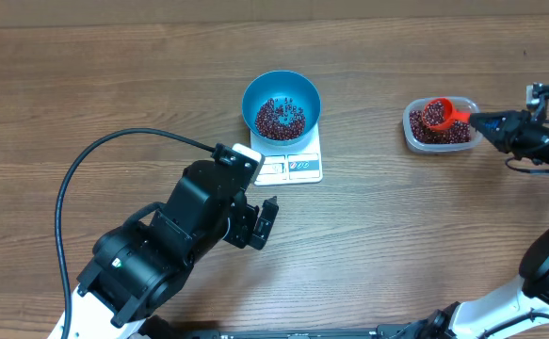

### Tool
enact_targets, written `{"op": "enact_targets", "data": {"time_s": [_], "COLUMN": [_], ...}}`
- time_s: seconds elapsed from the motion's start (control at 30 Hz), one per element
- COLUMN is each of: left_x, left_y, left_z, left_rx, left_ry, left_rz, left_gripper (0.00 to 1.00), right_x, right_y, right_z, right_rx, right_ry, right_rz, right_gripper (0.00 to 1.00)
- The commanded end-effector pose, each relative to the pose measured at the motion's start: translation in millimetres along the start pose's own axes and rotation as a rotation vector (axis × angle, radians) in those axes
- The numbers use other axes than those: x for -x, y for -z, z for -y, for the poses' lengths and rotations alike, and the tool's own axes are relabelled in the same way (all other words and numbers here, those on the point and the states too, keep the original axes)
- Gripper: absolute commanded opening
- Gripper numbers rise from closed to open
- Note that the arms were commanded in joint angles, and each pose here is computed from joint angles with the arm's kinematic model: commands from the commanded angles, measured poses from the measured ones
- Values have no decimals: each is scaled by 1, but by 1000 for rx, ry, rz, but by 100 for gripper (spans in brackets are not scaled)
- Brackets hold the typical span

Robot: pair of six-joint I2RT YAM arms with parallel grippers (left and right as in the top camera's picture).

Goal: Scoop item into bowl and weigh 150g on scale
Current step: 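Lift the filled scoop out of the container with the right gripper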

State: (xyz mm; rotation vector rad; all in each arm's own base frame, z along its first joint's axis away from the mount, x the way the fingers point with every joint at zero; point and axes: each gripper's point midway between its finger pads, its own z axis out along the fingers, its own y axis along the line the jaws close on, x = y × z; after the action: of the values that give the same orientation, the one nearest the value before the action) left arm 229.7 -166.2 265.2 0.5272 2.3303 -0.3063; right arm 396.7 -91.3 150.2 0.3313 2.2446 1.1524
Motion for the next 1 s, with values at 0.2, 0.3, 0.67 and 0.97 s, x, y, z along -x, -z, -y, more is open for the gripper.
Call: {"op": "enact_targets", "data": {"time_s": [0.2, 0.3, 0.67, 0.97], "left_x": [-2, -2, -2, -2], "left_y": [-2, -2, -2, -2], "left_z": [0, 0, 0, 0], "left_rx": [8, 8, 8, 8], "left_ry": [-20, -21, -20, -20], "left_rz": [-8, -8, -8, -8], "left_gripper": [99, 99, 99, 99], "right_x": [-8, -13, -29, -44], "right_y": [-7, -18, -80, -128], "right_z": [-23, -31, -82, -132], "right_rx": [128, 141, 212, 289], "right_ry": [-42, -27, 25, 118], "right_rz": [-24, -53, -178, -246], "right_gripper": [4, 4, 4, 4]}}
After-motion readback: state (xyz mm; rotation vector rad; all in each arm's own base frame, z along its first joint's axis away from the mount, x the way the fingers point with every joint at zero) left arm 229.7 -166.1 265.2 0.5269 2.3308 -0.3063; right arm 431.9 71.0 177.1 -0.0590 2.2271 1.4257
